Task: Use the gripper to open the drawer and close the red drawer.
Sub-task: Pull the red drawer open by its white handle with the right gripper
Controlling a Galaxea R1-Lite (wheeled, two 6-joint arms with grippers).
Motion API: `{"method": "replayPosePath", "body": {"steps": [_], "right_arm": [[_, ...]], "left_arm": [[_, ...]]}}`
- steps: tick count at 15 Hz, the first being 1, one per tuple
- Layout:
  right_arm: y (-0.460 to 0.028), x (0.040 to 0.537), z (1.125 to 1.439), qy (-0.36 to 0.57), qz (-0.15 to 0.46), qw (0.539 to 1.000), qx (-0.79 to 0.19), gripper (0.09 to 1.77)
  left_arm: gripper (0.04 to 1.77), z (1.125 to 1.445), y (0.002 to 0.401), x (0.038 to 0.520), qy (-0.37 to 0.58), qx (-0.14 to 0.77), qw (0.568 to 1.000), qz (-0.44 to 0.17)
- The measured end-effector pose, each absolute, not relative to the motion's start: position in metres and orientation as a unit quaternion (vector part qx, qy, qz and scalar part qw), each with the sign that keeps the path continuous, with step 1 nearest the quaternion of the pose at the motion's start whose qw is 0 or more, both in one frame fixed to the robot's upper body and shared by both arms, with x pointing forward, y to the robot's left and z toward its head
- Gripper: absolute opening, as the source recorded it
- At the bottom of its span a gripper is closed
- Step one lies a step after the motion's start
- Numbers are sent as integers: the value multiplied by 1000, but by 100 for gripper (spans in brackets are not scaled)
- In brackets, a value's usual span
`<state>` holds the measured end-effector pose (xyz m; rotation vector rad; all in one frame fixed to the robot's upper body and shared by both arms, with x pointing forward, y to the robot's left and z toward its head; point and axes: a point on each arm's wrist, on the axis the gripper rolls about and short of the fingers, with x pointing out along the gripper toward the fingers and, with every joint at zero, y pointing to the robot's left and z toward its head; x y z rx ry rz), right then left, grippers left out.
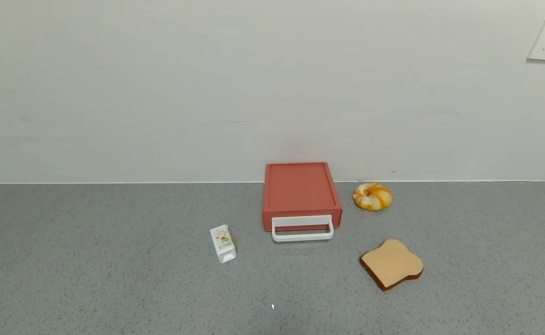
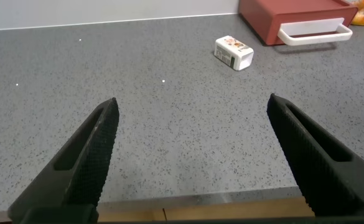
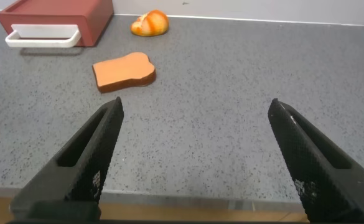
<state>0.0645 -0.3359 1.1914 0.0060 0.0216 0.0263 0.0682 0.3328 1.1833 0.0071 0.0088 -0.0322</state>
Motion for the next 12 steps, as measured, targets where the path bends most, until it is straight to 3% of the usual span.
{"method": "replayPosePath", "body": {"steps": [6, 12], "right_arm": [[-336, 62, 1246, 24, 32, 999, 4, 171], [-334, 112, 1329, 60, 45, 997, 6, 171]], "left_arm": [[172, 1183, 333, 68, 5, 3, 1000, -16], [172, 1183, 333, 68, 5, 4, 1000, -16]]}}
